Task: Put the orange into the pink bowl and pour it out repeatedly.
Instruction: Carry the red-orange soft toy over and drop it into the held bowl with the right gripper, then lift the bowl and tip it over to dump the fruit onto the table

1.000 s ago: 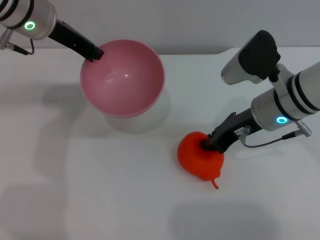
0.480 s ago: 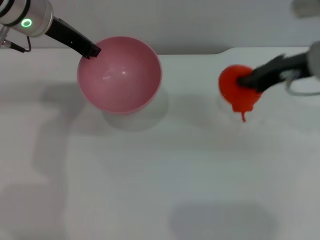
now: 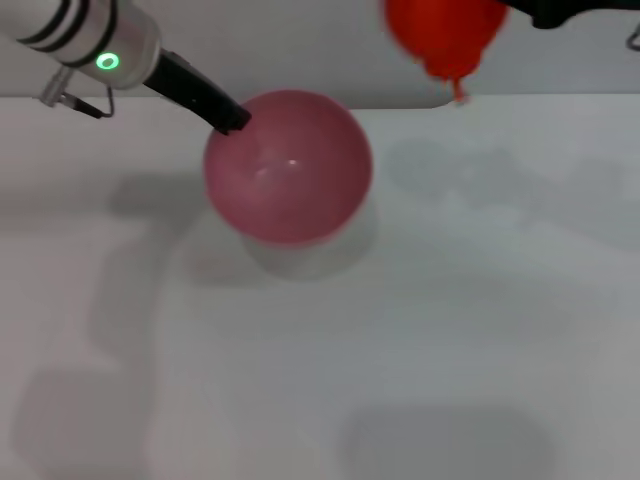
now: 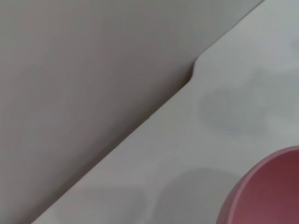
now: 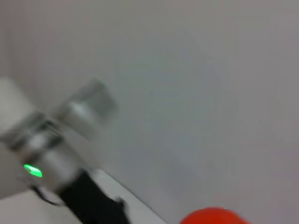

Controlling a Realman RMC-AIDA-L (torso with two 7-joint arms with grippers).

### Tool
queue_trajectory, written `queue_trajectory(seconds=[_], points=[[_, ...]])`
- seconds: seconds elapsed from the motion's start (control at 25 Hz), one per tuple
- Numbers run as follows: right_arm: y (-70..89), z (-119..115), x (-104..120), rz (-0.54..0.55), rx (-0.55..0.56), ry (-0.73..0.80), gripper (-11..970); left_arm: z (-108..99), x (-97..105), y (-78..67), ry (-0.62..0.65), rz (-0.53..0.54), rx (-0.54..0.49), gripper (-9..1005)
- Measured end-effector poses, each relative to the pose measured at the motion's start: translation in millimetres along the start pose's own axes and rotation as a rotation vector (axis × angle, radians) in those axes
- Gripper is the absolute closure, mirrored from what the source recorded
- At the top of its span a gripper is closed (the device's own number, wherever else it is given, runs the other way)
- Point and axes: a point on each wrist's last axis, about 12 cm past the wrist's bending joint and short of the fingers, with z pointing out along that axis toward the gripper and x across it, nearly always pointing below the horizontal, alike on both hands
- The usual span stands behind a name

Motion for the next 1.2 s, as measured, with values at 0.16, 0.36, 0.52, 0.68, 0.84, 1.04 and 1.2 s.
queue_trajectory(seconds=[0.16, 0.36, 0.52, 0.68, 0.84, 1.04, 1.2], points=[[15.0, 16.7, -6.1, -0.043, -0.084, 0.001, 914, 5.3, -10.7, -13.0, -0.001, 0.042, 0.022, 951], [22.3, 38.3, 6.0, -0.046, -0.128, 0.028, 915, 5.9, -22.8, -25.0, -0.005, 0.091, 0.031, 951], [21.9, 51.7, 16.9, -0.008, -0.140, 0.051, 915, 4.6, -27.0, -26.4, -0.013, 0.101, 0.029, 951], [22.5, 63.4, 25.5, 0.006, -0.140, 0.078, 903, 4.3, -29.7, -27.2, -0.018, 0.106, 0.028, 951], [22.1, 66.5, 28.3, 0.001, -0.117, 0.075, 857, 4.5, -30.5, -27.6, -0.018, 0.112, 0.029, 951], [22.1, 66.2, 27.9, -0.004, -0.114, 0.070, 695, 4.6, -30.4, -27.7, -0.018, 0.112, 0.030, 951], [14.6, 58.9, 30.1, -0.006, -0.068, 0.031, 530, 4.9, -29.2, -27.4, -0.016, 0.112, 0.031, 951]])
